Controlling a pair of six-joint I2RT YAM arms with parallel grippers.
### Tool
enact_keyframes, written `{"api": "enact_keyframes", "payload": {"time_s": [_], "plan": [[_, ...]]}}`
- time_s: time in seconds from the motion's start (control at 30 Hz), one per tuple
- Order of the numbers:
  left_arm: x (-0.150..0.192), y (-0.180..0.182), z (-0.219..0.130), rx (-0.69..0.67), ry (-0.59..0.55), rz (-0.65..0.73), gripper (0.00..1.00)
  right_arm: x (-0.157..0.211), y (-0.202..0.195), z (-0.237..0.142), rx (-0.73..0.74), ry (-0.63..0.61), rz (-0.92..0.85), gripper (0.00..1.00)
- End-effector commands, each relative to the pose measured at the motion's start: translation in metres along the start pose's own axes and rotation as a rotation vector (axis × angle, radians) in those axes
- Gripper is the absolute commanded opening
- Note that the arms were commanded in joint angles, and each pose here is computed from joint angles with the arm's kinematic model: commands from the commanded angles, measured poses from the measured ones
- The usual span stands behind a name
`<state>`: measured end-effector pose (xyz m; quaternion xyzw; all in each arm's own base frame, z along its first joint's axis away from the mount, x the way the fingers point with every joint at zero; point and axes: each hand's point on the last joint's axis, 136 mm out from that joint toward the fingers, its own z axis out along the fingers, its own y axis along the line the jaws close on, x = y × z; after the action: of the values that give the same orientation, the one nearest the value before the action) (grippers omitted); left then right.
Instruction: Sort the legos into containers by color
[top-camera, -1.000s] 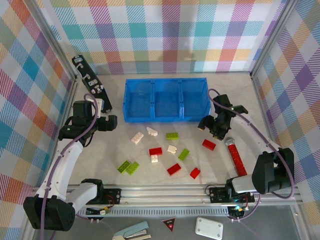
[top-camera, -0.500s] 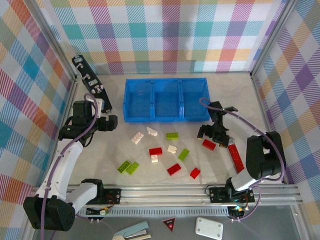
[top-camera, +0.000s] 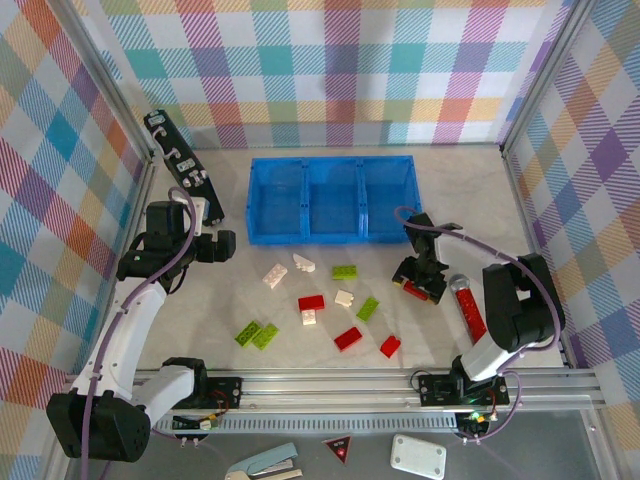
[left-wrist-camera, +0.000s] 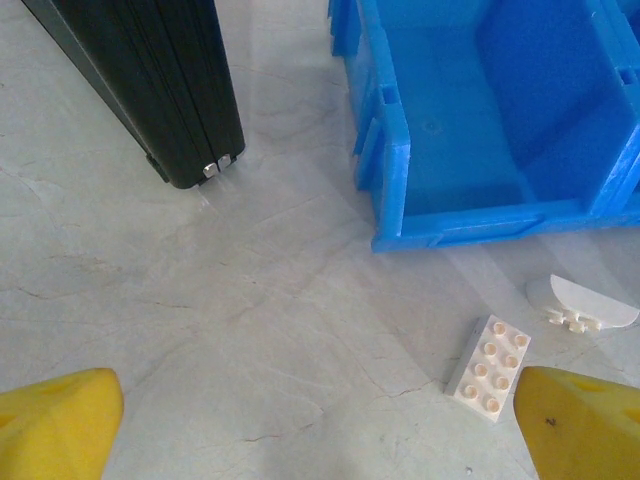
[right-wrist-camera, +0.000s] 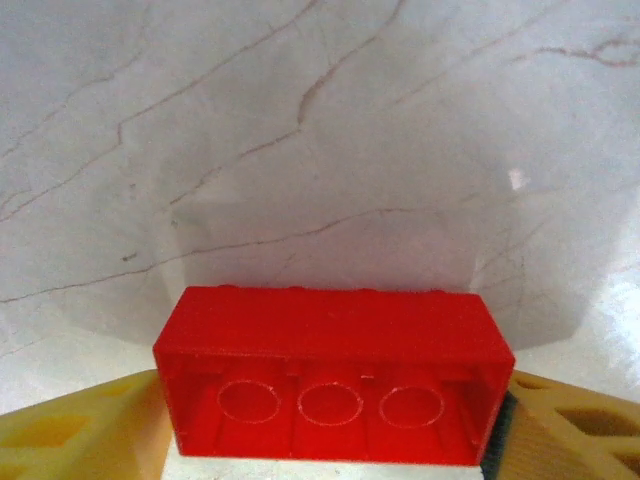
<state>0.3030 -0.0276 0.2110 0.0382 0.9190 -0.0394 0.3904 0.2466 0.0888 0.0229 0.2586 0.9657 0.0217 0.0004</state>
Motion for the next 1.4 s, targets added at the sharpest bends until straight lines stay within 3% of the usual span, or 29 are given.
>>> {"api": "enact_keyframes", "payload": {"time_s": [0.0,0.33,0.63,0.87,1.13,1.37], "plan": [[-0.001,0.0,0.002,0.011,-0.003,0.002,1.0,-0.001,-0.004,0.004,0.023,-0.005,0.012,0.7],[-0.001,-0.001,0.002,0.019,-0.002,0.0,1.0,-0.009,-0.004,-0.024,0.02,-0.068,-0.059,0.64],[-0.001,-0.002,0.003,0.025,-0.002,-0.001,1.0,-0.034,0.047,-0.078,-0.112,-0.134,-0.382,0.62],[-0.002,-0.002,0.002,0.027,-0.004,0.0,1.0,-0.066,0.085,-0.099,-0.11,-0.152,-0.506,0.61],[-0.001,-0.001,0.001,0.014,-0.005,0.002,1.0,-0.097,0.125,-0.095,-0.108,-0.145,-0.642,0.62],[0.0,-0.001,0.002,0.017,-0.002,0.004,1.0,-0.117,0.139,-0.071,-0.058,-0.114,-0.643,0.63]]}}
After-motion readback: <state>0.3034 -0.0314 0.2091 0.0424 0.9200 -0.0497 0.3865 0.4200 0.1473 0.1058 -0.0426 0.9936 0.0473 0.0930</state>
